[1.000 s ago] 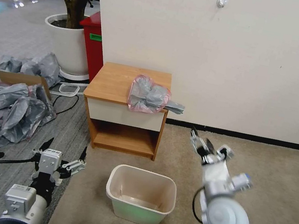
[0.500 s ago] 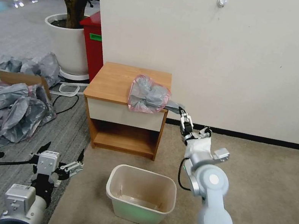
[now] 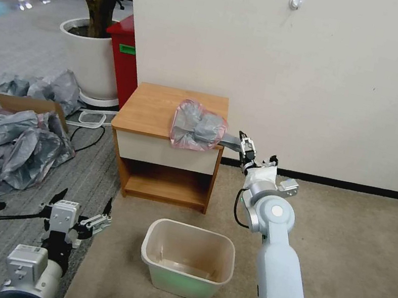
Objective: Pick up the garbage bag from the table and place it over the trash can.
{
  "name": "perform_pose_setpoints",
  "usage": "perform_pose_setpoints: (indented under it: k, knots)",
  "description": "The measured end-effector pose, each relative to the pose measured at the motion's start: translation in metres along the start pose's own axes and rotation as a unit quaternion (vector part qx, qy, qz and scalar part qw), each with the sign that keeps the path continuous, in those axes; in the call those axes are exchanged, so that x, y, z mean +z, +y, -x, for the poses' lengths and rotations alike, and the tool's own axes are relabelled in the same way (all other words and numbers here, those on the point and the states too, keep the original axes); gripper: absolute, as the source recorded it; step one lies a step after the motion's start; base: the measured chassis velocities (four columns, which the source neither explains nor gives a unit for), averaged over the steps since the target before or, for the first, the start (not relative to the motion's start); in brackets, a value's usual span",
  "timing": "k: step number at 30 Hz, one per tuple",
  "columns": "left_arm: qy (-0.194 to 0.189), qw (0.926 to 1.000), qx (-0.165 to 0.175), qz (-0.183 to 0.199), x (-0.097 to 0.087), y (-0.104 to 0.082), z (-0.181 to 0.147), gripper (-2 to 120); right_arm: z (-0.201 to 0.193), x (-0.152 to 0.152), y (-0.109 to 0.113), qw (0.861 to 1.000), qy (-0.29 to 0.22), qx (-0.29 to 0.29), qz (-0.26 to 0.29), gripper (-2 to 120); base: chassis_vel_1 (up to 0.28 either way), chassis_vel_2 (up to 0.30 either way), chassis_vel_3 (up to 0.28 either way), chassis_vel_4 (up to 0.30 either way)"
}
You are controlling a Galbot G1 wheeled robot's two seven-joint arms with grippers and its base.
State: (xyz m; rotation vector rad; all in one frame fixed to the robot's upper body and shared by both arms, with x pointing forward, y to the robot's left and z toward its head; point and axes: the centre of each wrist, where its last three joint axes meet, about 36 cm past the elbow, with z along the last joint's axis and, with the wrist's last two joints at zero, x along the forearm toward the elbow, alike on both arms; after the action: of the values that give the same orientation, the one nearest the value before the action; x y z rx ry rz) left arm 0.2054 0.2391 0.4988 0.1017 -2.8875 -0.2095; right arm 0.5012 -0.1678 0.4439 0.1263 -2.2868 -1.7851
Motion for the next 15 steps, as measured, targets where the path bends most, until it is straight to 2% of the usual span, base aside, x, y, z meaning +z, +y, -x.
perform_pose_setpoints:
  k: [2, 4, 7, 8, 15]
  knots:
    - [0.000, 1.0000, 0.000, 0.000, 0.0001, -0.0003, 0.0000, 100, -0.0009, 0.0025, -0.0004, 1.000, 0.002, 0.002, 0.002, 54, 0.000, 0.000, 0.000, 0.000]
    - [0.000, 1.0000, 0.000, 0.000, 0.0001, -0.0002, 0.0000, 100, -0.0018, 0.0037, -0.0002, 1.000, 0.004, 0.002, 0.003, 51, 0.000, 0.000, 0.000, 0.000]
    - [-0.003, 1.0000, -0.001, 0.000, -0.0002, 0.0003, 0.0004, 100, -0.0049, 0.0066, 0.0013, 1.000, 0.008, 0.000, 0.006, 36, 0.000, 0.000, 0.000, 0.000]
    - [-0.003, 1.0000, -0.001, 0.000, -0.0002, 0.0003, 0.0004, 100, -0.0049, 0.0066, 0.0013, 1.000, 0.008, 0.000, 0.006, 36, 0.000, 0.000, 0.000, 0.000]
    - [-0.007, 1.0000, -0.004, 0.005, -0.0006, -0.0004, 0.0010, 100, -0.0081, 0.0056, 0.0057, 1.000, 0.006, -0.004, 0.012, 10, 0.000, 0.000, 0.000, 0.000]
